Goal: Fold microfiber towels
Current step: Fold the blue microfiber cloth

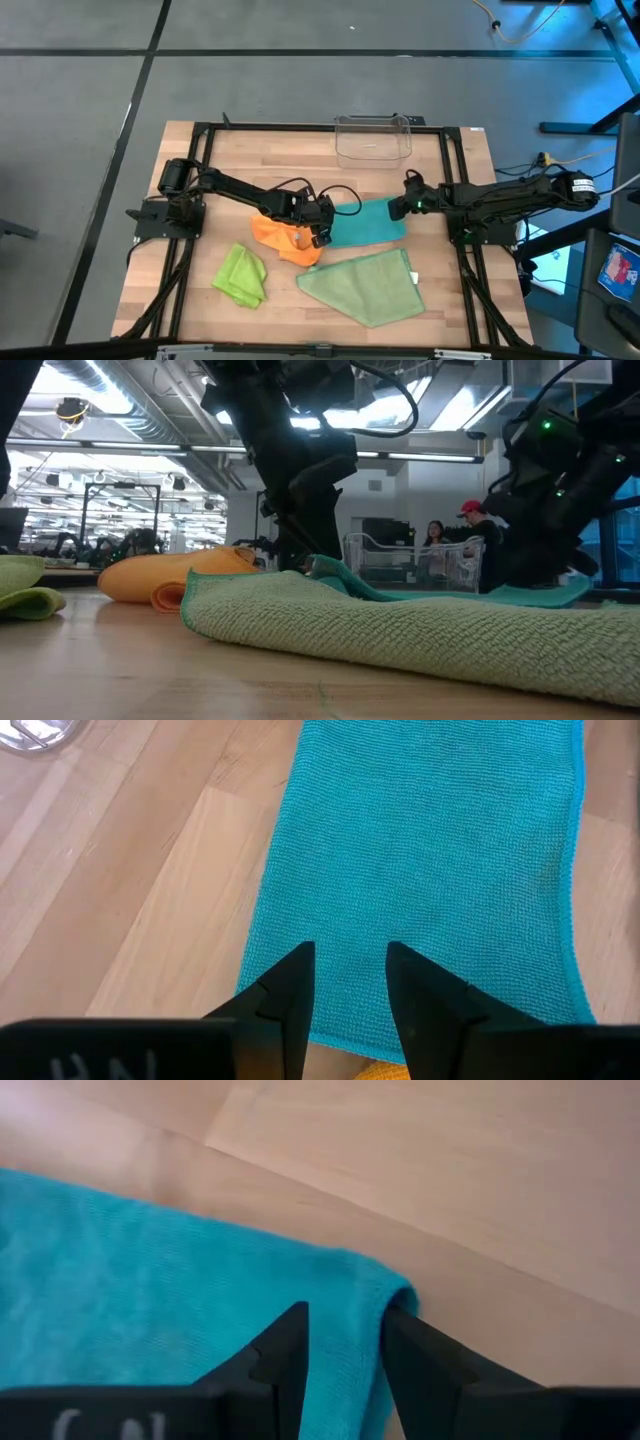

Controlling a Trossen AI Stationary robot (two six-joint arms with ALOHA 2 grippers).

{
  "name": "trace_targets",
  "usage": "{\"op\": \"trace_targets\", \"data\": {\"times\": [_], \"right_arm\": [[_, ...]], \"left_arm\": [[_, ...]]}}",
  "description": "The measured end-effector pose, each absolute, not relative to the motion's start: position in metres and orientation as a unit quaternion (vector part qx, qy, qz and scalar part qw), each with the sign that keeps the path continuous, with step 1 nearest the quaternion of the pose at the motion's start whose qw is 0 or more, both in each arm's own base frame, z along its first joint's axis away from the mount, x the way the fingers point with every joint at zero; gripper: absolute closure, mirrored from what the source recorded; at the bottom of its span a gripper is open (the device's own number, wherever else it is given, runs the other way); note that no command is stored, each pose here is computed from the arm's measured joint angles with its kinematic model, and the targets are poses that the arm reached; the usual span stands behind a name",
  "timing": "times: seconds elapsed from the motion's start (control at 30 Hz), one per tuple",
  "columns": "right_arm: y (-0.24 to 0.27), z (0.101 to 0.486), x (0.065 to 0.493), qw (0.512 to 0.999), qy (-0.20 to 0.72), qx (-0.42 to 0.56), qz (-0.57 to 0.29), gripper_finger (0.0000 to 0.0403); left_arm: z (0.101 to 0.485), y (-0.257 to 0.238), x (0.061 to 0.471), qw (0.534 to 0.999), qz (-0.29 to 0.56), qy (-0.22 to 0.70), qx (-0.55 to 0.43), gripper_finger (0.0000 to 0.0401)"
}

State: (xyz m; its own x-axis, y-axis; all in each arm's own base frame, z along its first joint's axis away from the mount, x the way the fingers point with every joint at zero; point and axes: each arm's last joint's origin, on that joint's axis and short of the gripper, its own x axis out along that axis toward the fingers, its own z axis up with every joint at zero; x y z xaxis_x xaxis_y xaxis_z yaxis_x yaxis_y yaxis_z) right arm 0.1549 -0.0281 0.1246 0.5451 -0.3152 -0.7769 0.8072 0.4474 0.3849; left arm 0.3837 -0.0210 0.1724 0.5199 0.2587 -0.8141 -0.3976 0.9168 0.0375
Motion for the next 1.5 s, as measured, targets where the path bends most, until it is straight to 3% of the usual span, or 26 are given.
{"op": "trace_targets", "data": {"times": [0.2,0.57,1.1,1.5], "right_arm": [[-0.028,0.125,0.156,0.793,0.316,0.387,-0.35,0.0292],[-0.028,0.126,0.156,0.792,0.315,0.392,-0.346,0.0395],[-0.034,0.13,0.158,0.751,0.192,0.447,-0.446,0.0397],[-0.04,0.138,0.163,0.763,0.096,0.399,-0.499,0.0396]], "left_arm": [[0.172,-0.021,0.384,0.868,0.189,0.452,-0.077,0.0283],[0.172,-0.021,0.384,0.868,0.189,0.452,-0.077,0.0283],[0.173,-0.021,0.384,0.868,0.189,0.452,-0.077,0.0283],[0.173,-0.021,0.384,0.868,0.189,0.452,-0.077,0.0283]]}}
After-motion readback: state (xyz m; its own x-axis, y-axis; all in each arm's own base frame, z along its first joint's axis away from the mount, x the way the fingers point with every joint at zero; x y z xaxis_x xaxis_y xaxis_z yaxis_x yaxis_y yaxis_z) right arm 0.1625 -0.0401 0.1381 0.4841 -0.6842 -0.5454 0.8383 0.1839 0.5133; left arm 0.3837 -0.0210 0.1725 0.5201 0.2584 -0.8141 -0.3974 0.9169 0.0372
